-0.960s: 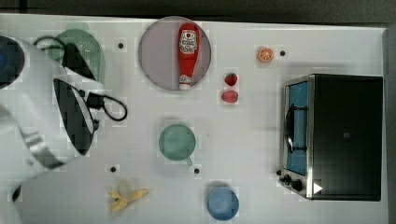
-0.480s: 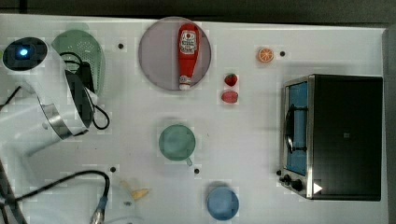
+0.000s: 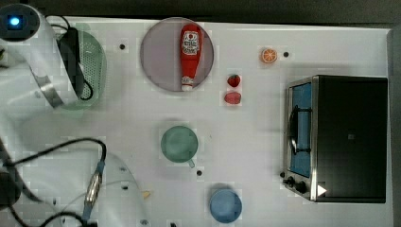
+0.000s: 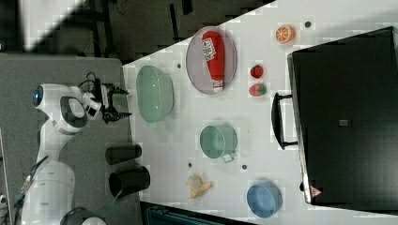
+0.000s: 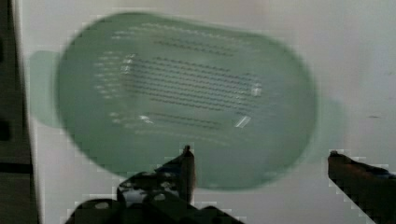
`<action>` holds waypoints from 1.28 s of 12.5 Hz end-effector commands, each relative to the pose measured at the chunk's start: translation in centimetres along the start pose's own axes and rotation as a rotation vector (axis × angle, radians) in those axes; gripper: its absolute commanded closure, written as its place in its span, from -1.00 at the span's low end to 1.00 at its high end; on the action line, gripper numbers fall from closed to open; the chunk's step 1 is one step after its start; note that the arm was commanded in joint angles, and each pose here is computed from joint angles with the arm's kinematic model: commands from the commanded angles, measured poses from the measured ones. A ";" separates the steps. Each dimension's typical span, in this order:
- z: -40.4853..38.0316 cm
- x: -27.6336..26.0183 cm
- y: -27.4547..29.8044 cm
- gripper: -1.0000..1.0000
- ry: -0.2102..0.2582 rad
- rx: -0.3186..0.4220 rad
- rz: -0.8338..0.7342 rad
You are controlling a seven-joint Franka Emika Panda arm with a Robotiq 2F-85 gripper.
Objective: Drag strainer backwards.
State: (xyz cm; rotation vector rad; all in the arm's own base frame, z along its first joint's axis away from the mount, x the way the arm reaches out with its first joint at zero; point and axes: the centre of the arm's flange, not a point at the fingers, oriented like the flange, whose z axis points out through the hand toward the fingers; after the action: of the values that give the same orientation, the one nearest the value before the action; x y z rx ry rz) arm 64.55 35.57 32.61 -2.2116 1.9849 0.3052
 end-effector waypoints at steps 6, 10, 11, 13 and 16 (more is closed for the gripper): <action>14.0 0.3 -1.7 -1.00 0.080 -0.042 0.144; 16.8 0.3 -0.4 -1.00 0.108 -0.101 0.142; 16.8 0.4 -0.2 -1.00 0.114 -0.104 0.141; 16.8 0.0 1.0 -1.00 0.124 -0.123 0.132; 16.4 -0.6 3.6 -1.00 0.147 -0.142 0.109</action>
State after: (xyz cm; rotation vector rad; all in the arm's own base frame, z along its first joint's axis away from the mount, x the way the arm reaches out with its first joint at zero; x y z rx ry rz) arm 60.78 38.95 15.49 -2.3037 2.2035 0.3279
